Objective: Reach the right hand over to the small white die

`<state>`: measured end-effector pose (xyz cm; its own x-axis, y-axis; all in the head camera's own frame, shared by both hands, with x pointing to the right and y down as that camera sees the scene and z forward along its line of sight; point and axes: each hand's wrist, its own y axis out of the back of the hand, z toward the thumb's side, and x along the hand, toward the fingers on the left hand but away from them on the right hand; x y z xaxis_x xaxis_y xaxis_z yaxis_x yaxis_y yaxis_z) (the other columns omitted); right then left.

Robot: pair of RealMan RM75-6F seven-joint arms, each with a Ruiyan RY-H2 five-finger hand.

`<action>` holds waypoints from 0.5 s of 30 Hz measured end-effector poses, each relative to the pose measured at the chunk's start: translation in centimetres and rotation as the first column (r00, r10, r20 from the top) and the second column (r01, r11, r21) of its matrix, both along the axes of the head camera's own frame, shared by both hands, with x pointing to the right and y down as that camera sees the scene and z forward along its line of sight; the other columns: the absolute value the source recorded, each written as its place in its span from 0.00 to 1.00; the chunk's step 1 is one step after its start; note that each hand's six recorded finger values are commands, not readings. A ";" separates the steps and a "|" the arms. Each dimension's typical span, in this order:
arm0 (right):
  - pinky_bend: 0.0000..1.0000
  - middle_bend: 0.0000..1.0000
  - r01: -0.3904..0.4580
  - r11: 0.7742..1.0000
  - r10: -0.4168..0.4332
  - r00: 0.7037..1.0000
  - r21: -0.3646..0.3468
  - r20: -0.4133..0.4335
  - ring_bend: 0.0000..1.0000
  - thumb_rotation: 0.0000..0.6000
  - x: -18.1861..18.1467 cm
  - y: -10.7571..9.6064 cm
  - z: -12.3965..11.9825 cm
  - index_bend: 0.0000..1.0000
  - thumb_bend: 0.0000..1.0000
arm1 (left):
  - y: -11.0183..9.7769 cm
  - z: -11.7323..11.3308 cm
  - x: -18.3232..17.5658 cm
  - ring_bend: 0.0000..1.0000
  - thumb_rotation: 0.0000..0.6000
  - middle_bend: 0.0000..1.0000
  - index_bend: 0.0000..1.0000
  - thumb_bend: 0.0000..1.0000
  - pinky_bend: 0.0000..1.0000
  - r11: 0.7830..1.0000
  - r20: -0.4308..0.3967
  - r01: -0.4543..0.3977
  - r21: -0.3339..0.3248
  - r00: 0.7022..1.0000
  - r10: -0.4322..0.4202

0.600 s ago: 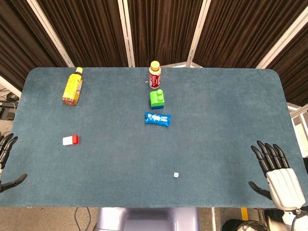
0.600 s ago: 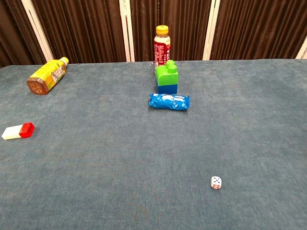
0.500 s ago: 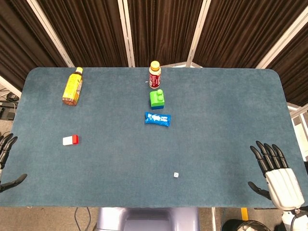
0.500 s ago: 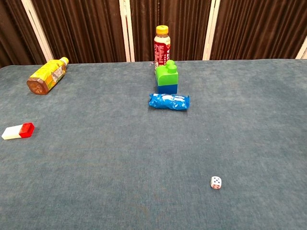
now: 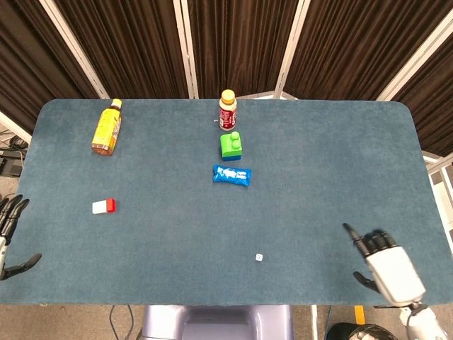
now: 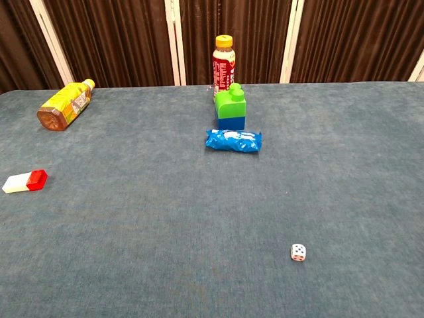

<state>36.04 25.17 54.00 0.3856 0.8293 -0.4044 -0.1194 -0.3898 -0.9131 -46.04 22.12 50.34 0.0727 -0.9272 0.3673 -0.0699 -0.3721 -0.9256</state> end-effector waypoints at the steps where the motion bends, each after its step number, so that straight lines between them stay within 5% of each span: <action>1: 0.94 0.77 0.056 0.998 -0.056 0.998 -0.015 -0.010 0.74 1.00 -0.4 0.2 0.8 0.00 0.44 | -0.1 0.2 0.0 0.00 1.00 0.00 0.00 0.00 0.00 1.000 0.007 0.002 -0.005 1.000 -0.002; 7: 1.00 0.78 0.287 0.949 -0.291 0.957 -0.129 -0.009 0.77 1.00 -2.6 1.0 5.1 0.00 0.48 | -0.7 1.5 -0.4 0.00 1.00 0.00 0.00 0.00 0.00 1.000 0.050 0.019 -0.025 0.999 -0.018; 15: 1.00 0.78 0.393 0.893 -0.404 0.915 -0.221 -0.007 0.77 1.00 -4.5 1.8 8.0 0.00 0.49 | -1.0 2.7 -0.4 0.00 1.00 0.00 0.00 0.00 0.00 0.998 0.085 0.031 -0.048 0.996 -0.027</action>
